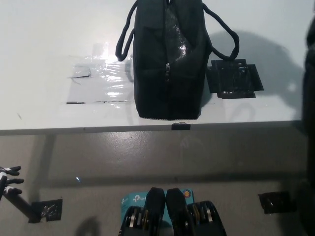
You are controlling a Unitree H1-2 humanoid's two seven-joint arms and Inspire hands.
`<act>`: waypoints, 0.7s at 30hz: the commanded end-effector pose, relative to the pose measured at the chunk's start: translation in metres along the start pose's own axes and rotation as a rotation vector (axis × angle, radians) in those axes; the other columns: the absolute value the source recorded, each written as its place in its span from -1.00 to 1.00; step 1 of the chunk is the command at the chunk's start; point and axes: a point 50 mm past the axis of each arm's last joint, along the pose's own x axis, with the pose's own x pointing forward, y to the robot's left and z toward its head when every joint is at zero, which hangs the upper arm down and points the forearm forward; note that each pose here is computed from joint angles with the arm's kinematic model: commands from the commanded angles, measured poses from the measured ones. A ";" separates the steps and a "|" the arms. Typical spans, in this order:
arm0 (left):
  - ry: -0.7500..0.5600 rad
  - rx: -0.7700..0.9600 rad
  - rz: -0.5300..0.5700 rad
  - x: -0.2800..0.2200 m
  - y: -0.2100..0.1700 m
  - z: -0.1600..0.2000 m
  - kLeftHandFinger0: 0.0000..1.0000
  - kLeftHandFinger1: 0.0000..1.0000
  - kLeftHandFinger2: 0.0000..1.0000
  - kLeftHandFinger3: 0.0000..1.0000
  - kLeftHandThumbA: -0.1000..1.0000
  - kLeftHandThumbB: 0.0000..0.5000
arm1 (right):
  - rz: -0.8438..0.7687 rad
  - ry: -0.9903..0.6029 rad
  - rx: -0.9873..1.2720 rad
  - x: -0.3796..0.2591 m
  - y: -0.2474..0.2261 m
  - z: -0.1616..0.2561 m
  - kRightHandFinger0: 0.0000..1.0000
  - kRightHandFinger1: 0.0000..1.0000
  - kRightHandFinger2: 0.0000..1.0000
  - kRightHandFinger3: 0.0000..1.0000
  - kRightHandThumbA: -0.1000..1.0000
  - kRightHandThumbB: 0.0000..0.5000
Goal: The robot uses its right hand to pick up a stack of plates kept in the middle of the desk and put it inside a bag kept next to it
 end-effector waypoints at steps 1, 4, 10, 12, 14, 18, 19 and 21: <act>-0.087 0.035 0.011 0.000 0.005 0.016 -0.26 -0.10 0.17 0.31 0.32 -1.00 | 0.029 -0.111 -0.105 0.017 0.023 0.036 -1.00 -1.00 -0.65 -1.00 -1.00 0.14; -0.089 0.042 0.009 0.000 0.005 0.016 -0.30 -0.13 0.15 0.29 0.30 -1.00 | 0.034 -0.107 -0.195 0.019 0.033 0.031 -1.00 -1.00 -0.70 -1.00 -1.00 0.29; -0.085 0.045 0.013 -0.001 0.003 0.018 -0.20 -0.06 0.19 0.32 0.30 -1.00 | 0.018 -0.078 -0.286 0.030 0.049 0.023 -1.00 -1.00 -0.82 -1.00 -1.00 0.45; -0.085 0.043 0.009 -0.001 0.003 0.018 -0.18 -0.04 0.20 0.33 0.27 -1.00 | 0.014 -0.077 -0.326 0.031 0.051 0.020 -1.00 -1.00 -0.82 -1.00 -1.00 0.47; -0.085 0.047 0.008 0.000 0.003 0.017 -0.18 -0.05 0.20 0.33 0.28 -1.00 | 0.015 -0.072 -0.343 0.031 0.052 0.018 -1.00 -1.00 -0.79 -1.00 -1.00 0.46; -0.085 0.045 0.011 0.000 0.002 0.017 -0.24 -0.09 0.15 0.31 0.27 -1.00 | 0.022 -0.073 -0.462 0.027 0.056 0.010 -1.00 -1.00 -0.62 -1.00 -1.00 0.30; -0.085 0.051 0.012 0.000 0.002 0.017 -0.25 -0.09 0.15 0.30 0.26 -1.00 | 0.018 -0.085 -0.507 0.025 0.056 0.009 -1.00 -1.00 -0.62 -0.98 -1.00 0.17; -0.088 0.053 0.011 0.000 0.002 0.017 -0.25 -0.08 0.16 0.29 0.27 -1.00 | 0.011 -0.090 -0.538 0.023 0.055 0.008 -1.00 -1.00 -0.61 -0.98 -1.00 0.12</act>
